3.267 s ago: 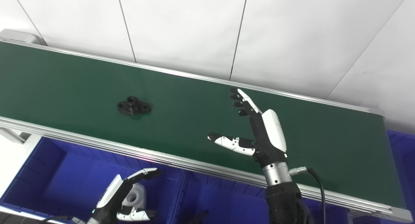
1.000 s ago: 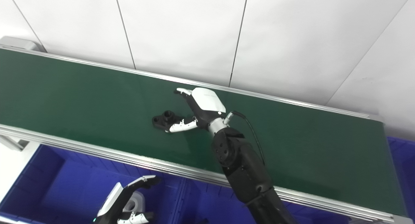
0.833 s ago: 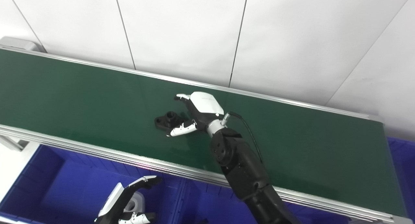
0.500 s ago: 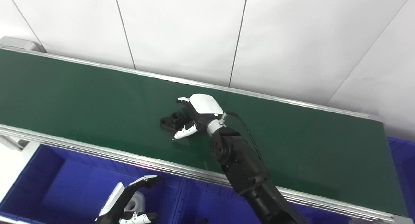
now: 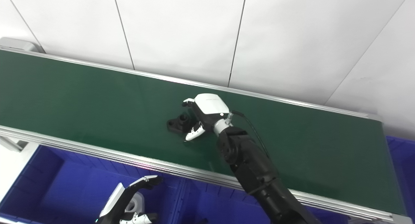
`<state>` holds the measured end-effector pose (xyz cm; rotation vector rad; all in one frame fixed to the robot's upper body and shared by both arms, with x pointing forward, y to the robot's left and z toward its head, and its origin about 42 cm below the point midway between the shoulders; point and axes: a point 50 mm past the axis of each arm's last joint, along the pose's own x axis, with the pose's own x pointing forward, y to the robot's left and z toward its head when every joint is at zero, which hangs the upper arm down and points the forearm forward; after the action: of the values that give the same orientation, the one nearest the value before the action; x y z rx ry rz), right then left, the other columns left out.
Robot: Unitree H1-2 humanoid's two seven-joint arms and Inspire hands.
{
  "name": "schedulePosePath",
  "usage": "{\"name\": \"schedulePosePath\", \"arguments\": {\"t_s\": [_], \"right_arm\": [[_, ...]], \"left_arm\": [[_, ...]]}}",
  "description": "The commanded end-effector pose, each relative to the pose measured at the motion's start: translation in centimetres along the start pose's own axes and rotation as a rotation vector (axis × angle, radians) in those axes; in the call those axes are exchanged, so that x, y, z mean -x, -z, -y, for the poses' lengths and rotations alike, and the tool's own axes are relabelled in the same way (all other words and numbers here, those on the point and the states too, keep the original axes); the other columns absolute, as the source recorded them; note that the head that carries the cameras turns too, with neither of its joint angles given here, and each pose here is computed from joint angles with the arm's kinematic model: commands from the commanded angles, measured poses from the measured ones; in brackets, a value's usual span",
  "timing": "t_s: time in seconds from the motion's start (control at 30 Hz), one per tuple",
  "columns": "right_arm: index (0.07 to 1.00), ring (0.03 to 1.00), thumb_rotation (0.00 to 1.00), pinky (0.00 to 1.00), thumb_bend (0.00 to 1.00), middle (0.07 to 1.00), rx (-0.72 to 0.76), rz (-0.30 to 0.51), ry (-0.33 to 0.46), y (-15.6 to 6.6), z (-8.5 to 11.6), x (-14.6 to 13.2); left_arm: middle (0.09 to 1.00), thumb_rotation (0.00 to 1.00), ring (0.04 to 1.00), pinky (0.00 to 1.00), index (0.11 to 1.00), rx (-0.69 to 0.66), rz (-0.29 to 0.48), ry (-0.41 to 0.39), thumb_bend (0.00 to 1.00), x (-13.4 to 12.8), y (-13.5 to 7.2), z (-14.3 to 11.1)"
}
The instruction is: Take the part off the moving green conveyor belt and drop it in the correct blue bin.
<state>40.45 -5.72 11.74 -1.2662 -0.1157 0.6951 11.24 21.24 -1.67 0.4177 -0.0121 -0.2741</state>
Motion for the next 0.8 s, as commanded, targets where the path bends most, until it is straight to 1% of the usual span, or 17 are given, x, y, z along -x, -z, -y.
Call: {"name": "schedulePosePath", "arguments": {"t_s": [0.0, 0.07, 0.27, 0.3, 0.33, 0.37, 0.5, 0.57, 0.67, 0.77], "right_arm": [[0.731, 0.638, 0.08, 0.54, 0.78, 0.712, -0.004, 0.049, -0.057, -1.1, 0.2, -0.1], [0.706, 0.559, 0.03, 0.47, 0.78, 0.637, 0.003, 0.052, -0.07, -1.0, 0.3, 0.1], [0.703, 0.495, 0.02, 0.42, 0.79, 0.568, 0.027, 0.071, -0.14, -0.6, 0.2, 0.9], [0.702, 0.479, 0.01, 0.41, 0.66, 0.52, 0.028, 0.072, -0.15, -0.5, 0.2, 1.0], [0.702, 0.466, 0.0, 0.39, 0.6, 0.5, 0.028, 0.071, -0.16, -0.5, 0.1, 1.1], [0.702, 0.463, 0.0, 0.39, 0.58, 0.492, 0.028, 0.072, -0.172, -0.5, 0.1, 1.2], [0.702, 0.5, 0.0, 0.42, 0.57, 0.489, 0.027, 0.066, -0.214, -0.5, -0.2, 1.6], [0.701, 0.499, 0.0, 0.42, 0.57, 0.489, 0.032, 0.065, -0.224, -0.5, -0.4, 1.8], [0.686, 0.507, 0.0, 0.42, 0.56, 0.489, 0.045, 0.071, -0.232, -0.6, -0.7, 2.3], [0.665, 0.518, 0.0, 0.43, 0.55, 0.491, 0.058, 0.058, -0.226, -0.8, -0.9, 2.7]], "left_arm": [[0.789, 0.76, 0.758, 0.71, 0.766, 0.018, 0.053, -0.025, 0.83, -0.4, -0.7, -0.4], [0.789, 0.76, 0.757, 0.71, 0.767, 0.017, 0.058, -0.031, 0.82, -0.5, -0.8, -0.3], [0.79, 0.77, 0.762, 0.72, 0.77, 0.035, 0.062, -0.033, 0.82, -0.5, -1.1, 0.0], [0.792, 0.77, 0.762, 0.72, 0.771, 0.035, 0.065, -0.032, 0.81, -0.5, -1.2, 0.0], [0.792, 0.77, 0.761, 0.72, 0.773, 0.033, 0.069, -0.032, 0.81, -0.5, -1.2, 0.1], [0.793, 0.77, 0.761, 0.72, 0.774, 0.03, 0.073, -0.031, 0.8, -0.5, -1.3, 0.1], [0.796, 0.77, 0.76, 0.72, 0.775, 0.038, 0.079, -0.039, 0.78, -0.4, -1.5, 0.3], [0.795, 0.76, 0.759, 0.72, 0.774, 0.042, 0.08, -0.044, 0.79, -0.3, -1.6, 0.4], [0.798, 0.78, 0.766, 0.73, 0.78, 0.043, 0.088, -0.046, 0.79, -0.2, -1.7, 0.6], [0.799, 0.8, 0.769, 0.74, 0.784, 0.04, 0.096, -0.052, 0.79, -0.1, -1.8, 0.7]]}}
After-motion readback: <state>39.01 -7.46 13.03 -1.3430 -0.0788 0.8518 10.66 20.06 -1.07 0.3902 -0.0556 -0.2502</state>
